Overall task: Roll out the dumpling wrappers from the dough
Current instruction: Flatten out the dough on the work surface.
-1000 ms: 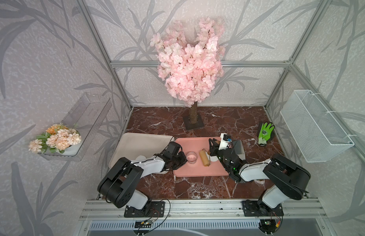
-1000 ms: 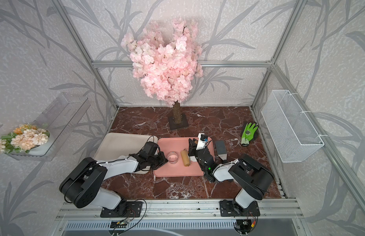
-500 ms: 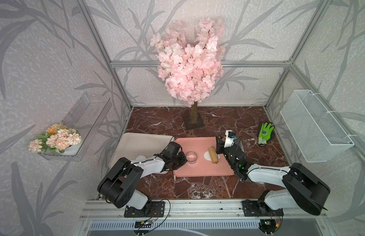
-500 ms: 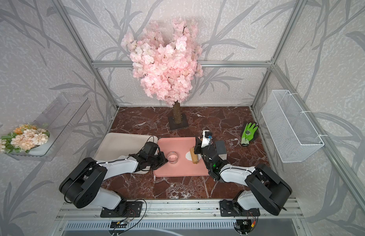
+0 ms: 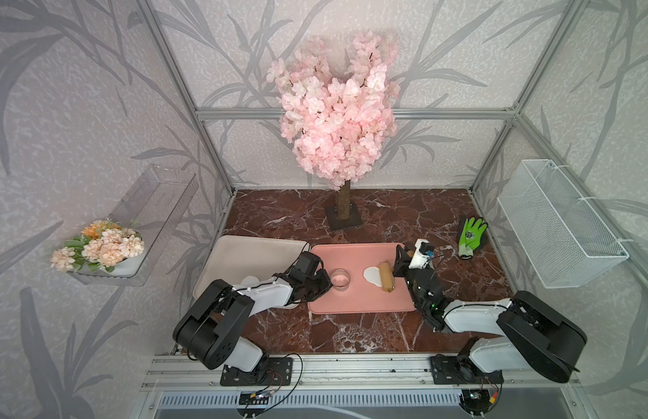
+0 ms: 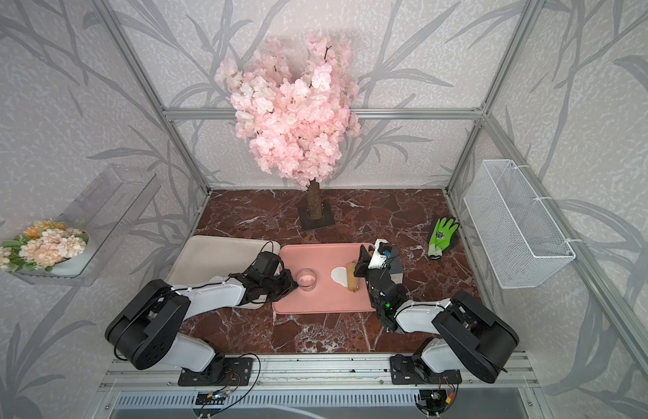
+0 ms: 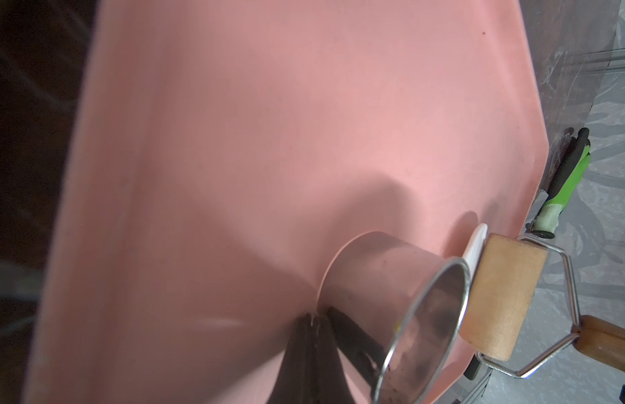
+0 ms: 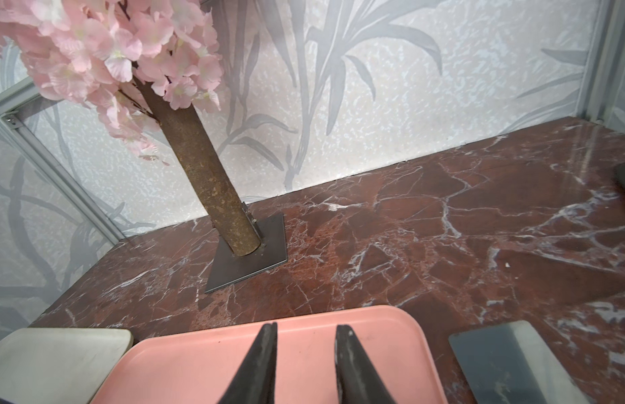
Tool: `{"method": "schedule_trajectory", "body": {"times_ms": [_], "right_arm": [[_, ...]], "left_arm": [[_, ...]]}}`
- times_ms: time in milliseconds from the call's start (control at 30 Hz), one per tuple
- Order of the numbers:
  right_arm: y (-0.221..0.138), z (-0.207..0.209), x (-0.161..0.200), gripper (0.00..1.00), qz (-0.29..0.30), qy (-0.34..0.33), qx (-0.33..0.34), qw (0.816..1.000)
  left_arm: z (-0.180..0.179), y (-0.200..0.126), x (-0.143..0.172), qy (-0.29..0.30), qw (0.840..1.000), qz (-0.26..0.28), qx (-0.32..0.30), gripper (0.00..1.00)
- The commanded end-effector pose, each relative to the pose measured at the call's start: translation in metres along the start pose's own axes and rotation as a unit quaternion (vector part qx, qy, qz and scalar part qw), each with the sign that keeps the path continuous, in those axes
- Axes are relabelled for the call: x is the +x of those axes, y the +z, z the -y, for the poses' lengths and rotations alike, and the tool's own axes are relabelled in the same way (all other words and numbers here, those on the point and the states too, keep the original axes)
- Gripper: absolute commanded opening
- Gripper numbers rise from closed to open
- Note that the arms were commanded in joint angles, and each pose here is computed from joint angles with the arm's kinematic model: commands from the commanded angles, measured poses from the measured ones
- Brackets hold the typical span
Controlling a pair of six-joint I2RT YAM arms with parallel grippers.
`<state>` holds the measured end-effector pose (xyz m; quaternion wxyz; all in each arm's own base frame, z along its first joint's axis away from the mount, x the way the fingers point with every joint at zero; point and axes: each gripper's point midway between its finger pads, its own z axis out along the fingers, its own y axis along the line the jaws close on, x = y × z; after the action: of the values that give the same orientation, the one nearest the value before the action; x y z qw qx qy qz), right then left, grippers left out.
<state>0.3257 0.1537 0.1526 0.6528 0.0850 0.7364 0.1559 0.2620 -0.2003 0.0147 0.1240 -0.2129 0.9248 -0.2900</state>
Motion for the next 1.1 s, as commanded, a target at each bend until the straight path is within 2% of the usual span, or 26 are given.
{"method": "schedule_trajectory", "body": {"times_ms": [0, 400, 733, 933, 1067], "right_arm": [[-0.014, 0.049, 0.055, 0.00, -0.093, -0.110, 0.074, 0.987], [-0.016, 0.058, 0.048, 0.00, -0.089, -0.113, 0.087, 0.986], [-0.007, -0.007, -0.032, 0.00, -0.034, -0.086, -0.007, 0.996], [0.003, -0.029, -0.026, 0.00, -0.025, -0.059, -0.059, 0.996], [0.012, -0.023, -0.002, 0.00, -0.034, -0.058, -0.052, 0.996]], "left_arm": [[-0.081, 0.003, 0.032, -0.027, 0.989, -0.046, -0.140, 0.00], [-0.082, 0.004, 0.033, -0.026, 0.988, -0.049, -0.141, 0.00], [-0.082, 0.003, 0.033, -0.028, 0.989, -0.048, -0.139, 0.00], [-0.083, 0.003, 0.033, -0.028, 0.988, -0.048, -0.141, 0.00], [-0.084, 0.002, 0.033, -0.029, 0.988, -0.045, -0.142, 0.00]]}}
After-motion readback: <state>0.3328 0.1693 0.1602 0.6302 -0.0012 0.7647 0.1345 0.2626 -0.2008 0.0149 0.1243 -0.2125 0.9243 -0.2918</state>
